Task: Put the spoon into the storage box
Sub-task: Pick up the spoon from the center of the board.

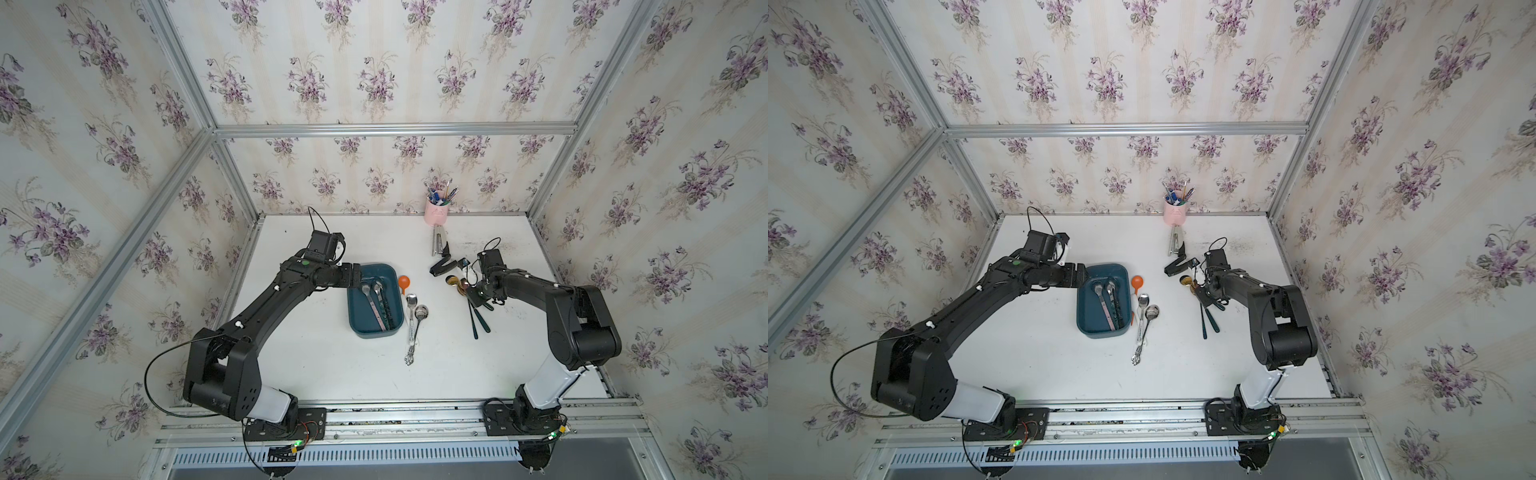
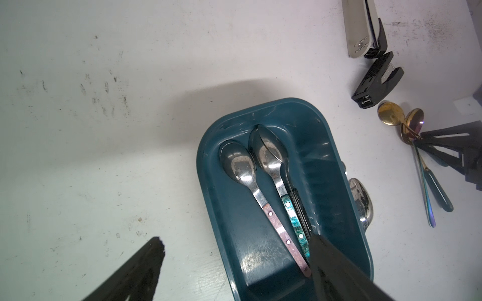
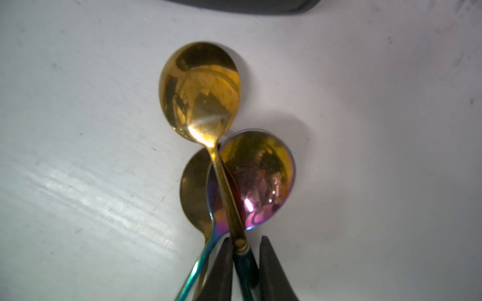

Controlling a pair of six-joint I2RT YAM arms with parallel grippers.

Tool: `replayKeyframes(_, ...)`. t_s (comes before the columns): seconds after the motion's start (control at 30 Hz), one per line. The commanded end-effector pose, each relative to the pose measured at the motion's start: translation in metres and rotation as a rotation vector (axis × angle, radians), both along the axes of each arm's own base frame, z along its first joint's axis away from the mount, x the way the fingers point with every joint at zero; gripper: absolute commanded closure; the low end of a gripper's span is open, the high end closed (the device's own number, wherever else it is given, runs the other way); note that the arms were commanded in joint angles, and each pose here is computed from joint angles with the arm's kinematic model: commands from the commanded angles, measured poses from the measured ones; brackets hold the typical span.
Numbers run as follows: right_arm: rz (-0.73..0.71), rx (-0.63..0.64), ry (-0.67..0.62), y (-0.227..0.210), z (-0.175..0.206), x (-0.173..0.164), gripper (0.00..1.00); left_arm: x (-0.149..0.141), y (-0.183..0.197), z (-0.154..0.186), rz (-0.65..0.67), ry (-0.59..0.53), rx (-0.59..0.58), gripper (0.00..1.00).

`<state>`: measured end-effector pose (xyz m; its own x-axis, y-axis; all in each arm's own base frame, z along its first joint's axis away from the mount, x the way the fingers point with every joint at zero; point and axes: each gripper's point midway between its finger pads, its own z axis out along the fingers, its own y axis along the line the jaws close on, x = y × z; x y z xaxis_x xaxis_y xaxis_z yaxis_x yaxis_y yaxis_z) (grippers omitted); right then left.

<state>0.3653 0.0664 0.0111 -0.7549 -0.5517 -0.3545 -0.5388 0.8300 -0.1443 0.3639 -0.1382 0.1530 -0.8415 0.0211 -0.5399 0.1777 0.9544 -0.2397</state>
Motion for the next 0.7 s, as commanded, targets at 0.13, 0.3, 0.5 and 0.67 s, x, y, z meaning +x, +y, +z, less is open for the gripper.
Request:
replayKeyframes(0.13, 0.010, -0.025, 0.088, -0.004, -0.011, -0.023, 0.92, 0.000, 0.005, 0.002, 0.002, -0.008, 0.026, 0.10)
replayKeyframes(0.3, 0.004, -0.016, 0.044, -0.002, 0.003, -0.015, 0.94, 0.002, 0.003, 0.002, 0.002, -0.006, 0.021, 0.10)
replayKeyframes(0.5, -0.004, 0.003, -0.039, 0.000, 0.037, -0.006, 0.96, 0.004, 0.002, 0.002, 0.003, -0.007, 0.014, 0.10)
replayKeyframes(0.67, -0.038, 0.009, -0.092, -0.001, 0.075, -0.004, 0.96, 0.005, 0.003, 0.004, 0.008, -0.013, 0.018, 0.10)
